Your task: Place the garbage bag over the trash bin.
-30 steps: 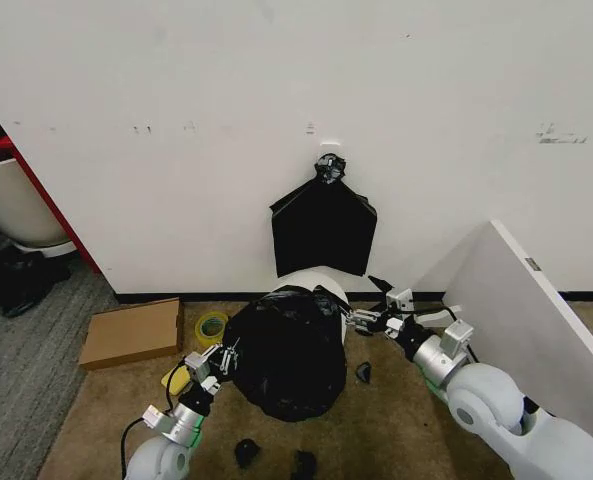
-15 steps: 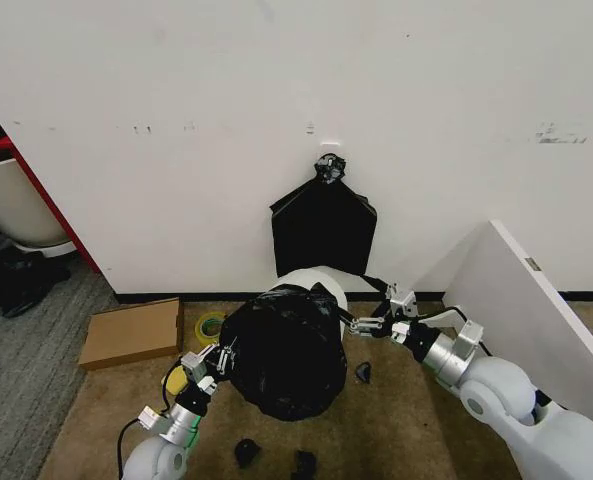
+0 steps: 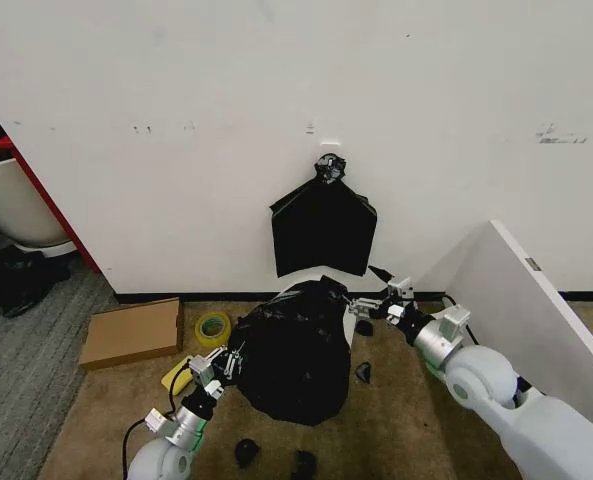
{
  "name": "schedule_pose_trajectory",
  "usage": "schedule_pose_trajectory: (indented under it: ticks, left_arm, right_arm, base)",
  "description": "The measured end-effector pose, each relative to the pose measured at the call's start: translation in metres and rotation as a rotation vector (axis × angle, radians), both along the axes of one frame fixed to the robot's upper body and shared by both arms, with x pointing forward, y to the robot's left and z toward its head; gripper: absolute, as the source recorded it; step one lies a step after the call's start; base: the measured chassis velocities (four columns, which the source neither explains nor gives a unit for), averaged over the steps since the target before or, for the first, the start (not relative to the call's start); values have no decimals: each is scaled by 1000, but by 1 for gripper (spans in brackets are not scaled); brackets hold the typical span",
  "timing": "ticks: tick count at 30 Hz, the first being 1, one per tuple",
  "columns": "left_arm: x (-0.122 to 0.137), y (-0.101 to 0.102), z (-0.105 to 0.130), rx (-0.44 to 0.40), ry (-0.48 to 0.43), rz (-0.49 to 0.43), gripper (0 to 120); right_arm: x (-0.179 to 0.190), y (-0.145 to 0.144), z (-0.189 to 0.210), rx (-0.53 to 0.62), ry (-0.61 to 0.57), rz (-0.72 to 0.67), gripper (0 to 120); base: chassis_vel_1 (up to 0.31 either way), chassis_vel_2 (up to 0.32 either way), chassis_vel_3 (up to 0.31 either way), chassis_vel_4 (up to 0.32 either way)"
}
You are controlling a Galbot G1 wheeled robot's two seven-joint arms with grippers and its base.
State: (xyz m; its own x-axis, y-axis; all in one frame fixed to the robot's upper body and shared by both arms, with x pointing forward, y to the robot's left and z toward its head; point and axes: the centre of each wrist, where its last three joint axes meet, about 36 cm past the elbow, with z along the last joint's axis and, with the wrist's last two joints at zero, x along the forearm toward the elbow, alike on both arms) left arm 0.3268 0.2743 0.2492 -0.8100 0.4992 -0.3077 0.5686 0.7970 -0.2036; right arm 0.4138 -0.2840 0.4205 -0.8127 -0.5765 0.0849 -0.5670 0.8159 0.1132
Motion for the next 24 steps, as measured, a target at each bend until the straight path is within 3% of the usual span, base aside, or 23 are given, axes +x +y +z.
schedule_pose_trajectory:
  ticks: [6, 10, 14, 18, 21, 24]
  left_arm:
    - [5, 3, 1, -17, -4, 18, 1]
    - [10, 6, 4, -29, -1, 51, 1]
    - [15, 8, 7, -51, 13, 101, 1]
    - [17, 6, 15, -79, 54, 147, 1]
    - [16, -3, 32, -107, 186, 248, 1]
    - [17, -13, 55, -173, 340, 337, 1]
  right_arm:
    - [-3, -6, -5, -13, 15, -9, 100]
    - [-4, -12, -9, 22, -45, 53, 100]
    - [4, -24, -18, 89, -227, 173, 100]
    - [4, -19, -17, 107, -352, 160, 100]
    - [-20, 10, -7, 122, -384, 9, 100]
    - [-52, 30, -9, 121, -365, -32, 100]
  base:
    - [0, 0, 0, 0]
    - [0, 0, 0, 0]
    - [0, 0, 0, 0]
    - [0, 0, 0, 0]
    - [0, 0, 0, 0]
    - [0, 0, 0, 0]
